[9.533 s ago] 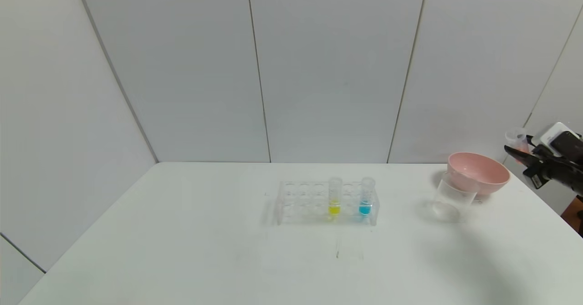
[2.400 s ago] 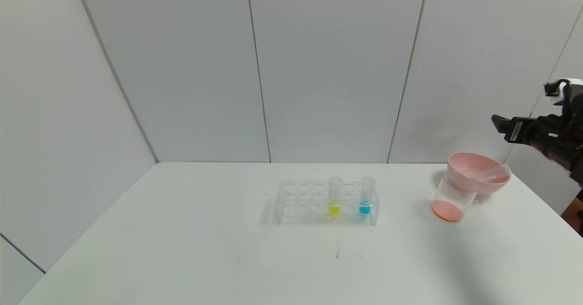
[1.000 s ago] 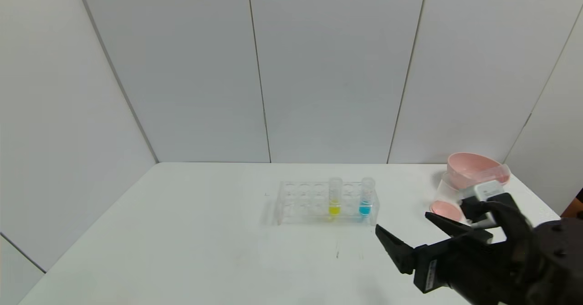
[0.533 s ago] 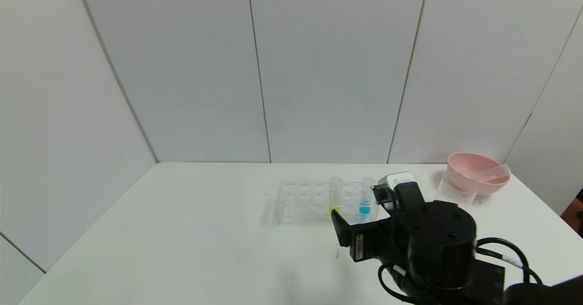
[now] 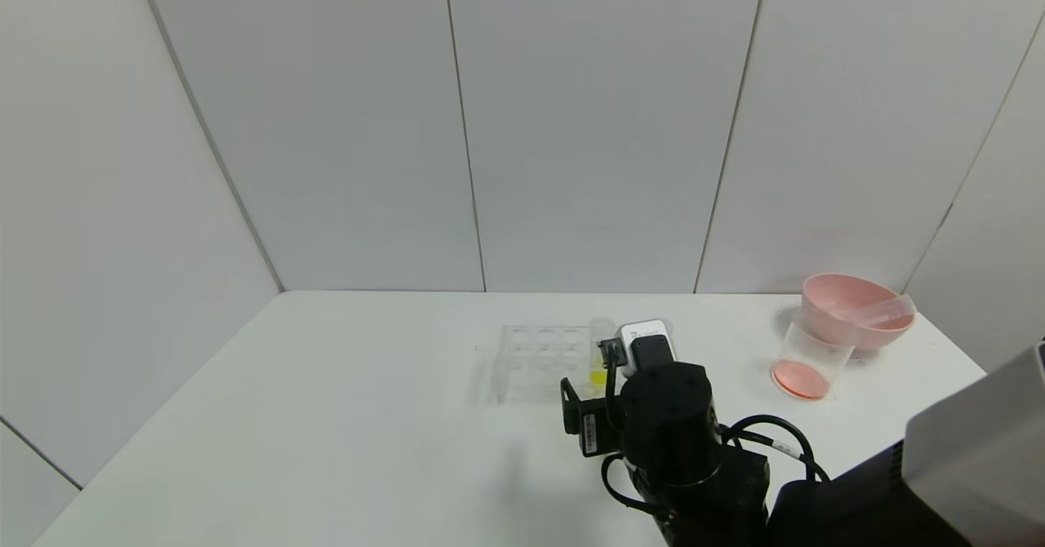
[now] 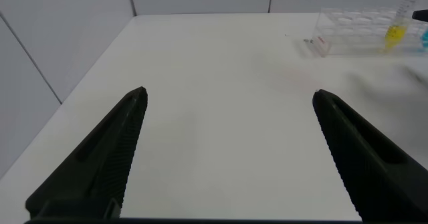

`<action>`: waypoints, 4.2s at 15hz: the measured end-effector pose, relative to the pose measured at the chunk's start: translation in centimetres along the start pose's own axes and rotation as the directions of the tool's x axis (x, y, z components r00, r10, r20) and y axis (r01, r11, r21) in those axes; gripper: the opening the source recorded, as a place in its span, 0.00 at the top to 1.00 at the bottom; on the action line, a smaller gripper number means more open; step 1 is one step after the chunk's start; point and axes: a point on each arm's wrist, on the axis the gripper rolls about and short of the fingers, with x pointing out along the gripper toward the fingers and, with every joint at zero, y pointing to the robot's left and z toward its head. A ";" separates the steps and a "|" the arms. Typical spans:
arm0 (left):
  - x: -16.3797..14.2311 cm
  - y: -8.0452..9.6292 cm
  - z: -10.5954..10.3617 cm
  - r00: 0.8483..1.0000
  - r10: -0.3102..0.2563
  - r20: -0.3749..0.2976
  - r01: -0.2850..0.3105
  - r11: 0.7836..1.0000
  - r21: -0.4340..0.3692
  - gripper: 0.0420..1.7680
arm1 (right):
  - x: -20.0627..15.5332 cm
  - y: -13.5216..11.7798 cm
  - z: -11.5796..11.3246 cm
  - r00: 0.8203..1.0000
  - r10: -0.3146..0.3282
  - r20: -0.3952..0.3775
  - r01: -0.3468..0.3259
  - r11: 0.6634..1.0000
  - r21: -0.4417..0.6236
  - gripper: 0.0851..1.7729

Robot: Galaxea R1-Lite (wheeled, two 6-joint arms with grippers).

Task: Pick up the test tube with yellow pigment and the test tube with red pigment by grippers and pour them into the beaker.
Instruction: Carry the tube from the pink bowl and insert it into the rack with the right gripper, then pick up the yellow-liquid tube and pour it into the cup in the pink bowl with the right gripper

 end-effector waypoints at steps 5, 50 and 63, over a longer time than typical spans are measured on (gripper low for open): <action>0.0 0.0 0.0 1.000 0.000 0.000 0.000 1.000 0.000 0.00 | 2.8 0.1 0.3 0.999 -0.035 0.023 0.034 0.999 0.026 0.04; 0.0 0.0 0.0 1.000 0.000 0.000 0.000 1.000 0.000 0.00 | 6.0 -0.4 3.3 0.992 -0.079 0.102 0.074 0.996 0.055 0.76; 0.0 0.0 0.0 1.000 0.000 0.000 0.000 1.000 0.000 0.00 | 0.0 -6.7 13.0 0.945 -0.126 0.303 0.124 0.992 0.026 0.76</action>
